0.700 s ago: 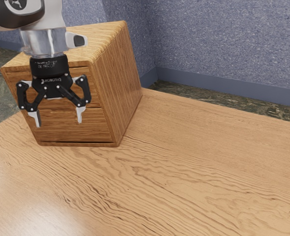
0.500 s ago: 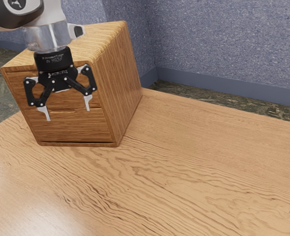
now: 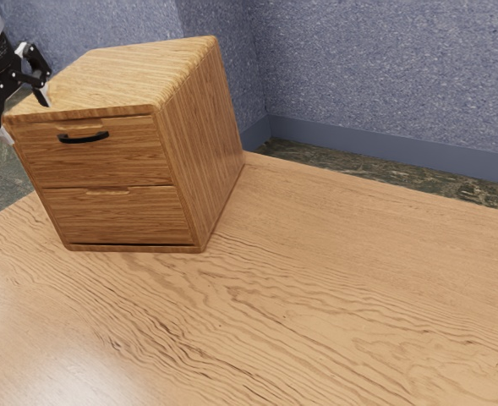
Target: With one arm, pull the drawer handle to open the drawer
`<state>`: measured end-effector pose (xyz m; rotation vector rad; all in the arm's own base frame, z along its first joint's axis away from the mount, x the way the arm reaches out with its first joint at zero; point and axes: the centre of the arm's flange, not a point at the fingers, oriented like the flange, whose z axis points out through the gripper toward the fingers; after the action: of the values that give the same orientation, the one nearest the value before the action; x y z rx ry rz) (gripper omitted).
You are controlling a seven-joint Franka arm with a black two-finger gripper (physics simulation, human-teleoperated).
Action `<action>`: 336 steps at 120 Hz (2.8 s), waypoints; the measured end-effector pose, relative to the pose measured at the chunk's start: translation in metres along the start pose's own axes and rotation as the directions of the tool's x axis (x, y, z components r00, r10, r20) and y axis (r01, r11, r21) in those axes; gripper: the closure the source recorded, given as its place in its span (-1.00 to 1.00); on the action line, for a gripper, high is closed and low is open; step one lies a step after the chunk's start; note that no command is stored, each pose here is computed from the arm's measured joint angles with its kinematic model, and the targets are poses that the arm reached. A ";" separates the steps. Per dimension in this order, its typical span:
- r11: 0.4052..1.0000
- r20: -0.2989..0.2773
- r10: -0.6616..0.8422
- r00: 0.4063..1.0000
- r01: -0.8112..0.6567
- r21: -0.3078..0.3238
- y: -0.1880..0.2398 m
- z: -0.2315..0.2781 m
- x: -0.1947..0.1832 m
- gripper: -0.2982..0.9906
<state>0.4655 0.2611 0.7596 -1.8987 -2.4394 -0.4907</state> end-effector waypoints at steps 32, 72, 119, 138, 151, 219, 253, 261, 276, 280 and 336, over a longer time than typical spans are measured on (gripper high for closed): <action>0.976 -0.060 -0.185 0.981 0.176 -0.124 0.018 0.060 -0.013 -0.44; 0.975 0.090 -0.119 0.989 0.133 -0.180 0.043 0.080 -0.057 -0.45; 0.964 0.012 -0.193 0.981 0.192 -0.186 -0.010 0.047 -0.038 -0.33; 0.953 0.047 -0.246 0.968 0.250 -0.168 -0.034 0.067 -0.008 -0.24; 0.952 0.053 -0.239 0.970 0.244 -0.183 -0.035 0.070 -0.003 -0.17; 0.937 0.051 -0.179 0.983 0.186 -0.295 -0.016 0.078 0.003 -0.03; 0.933 0.054 -0.183 0.982 0.191 -0.304 -0.011 0.082 0.005 -0.01; 0.934 0.051 -0.189 0.981 0.196 -0.301 -0.008 0.087 0.011 0.00; 0.932 0.046 -0.171 0.984 0.177 -0.318 0.007 0.083 0.006 0.01; 0.931 0.049 -0.167 0.985 0.173 -0.322 0.010 0.083 0.004 0.01; 0.905 0.140 -0.258 0.956 0.290 -0.310 0.014 0.097 0.009 0.04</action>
<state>0.4938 0.2966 0.6721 -1.7130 -2.8622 -0.8871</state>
